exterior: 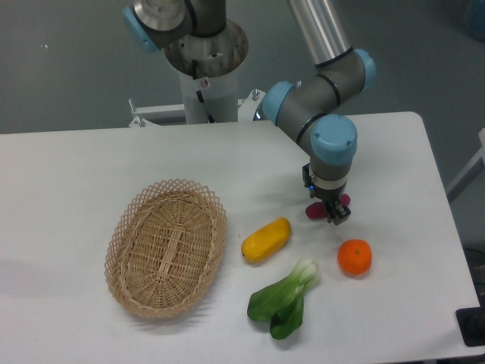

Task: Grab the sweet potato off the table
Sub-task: 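Close the gripper around the purple sweet potato, then lift the held sweet potato up off the table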

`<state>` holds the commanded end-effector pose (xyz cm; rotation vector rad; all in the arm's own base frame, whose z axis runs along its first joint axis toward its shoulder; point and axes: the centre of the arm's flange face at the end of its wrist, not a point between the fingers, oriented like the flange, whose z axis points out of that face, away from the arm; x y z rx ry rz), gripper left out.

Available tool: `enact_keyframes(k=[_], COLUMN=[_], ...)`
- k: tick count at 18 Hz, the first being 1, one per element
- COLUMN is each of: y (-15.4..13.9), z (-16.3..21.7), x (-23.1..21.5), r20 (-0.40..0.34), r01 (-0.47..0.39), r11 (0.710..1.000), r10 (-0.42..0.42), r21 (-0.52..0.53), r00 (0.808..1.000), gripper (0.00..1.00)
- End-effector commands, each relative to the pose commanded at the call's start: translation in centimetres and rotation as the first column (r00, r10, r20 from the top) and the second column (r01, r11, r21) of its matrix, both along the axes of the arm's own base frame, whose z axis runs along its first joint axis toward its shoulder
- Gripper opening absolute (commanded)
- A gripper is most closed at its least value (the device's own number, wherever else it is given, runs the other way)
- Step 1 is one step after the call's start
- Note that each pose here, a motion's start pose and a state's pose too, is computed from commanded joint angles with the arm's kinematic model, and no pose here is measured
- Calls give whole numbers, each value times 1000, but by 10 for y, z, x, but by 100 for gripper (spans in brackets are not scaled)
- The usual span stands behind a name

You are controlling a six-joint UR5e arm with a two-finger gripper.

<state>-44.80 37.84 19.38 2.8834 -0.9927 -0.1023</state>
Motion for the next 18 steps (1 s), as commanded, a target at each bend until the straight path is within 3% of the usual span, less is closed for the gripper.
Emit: enact_keyframes(k=[6,12,14,18], y=[2,20,37,62], z=[18,91,115,162], x=[-4,-16,-13,3], r20=[-32,-131,-131,-40], r01=[2,-8,-60,-143], r11=[1000,994,976,895], r10=[-1,23,89,176], r21=[18,112,208,424], r00=[999,991,987,984], gripper=[20,20,21,21])
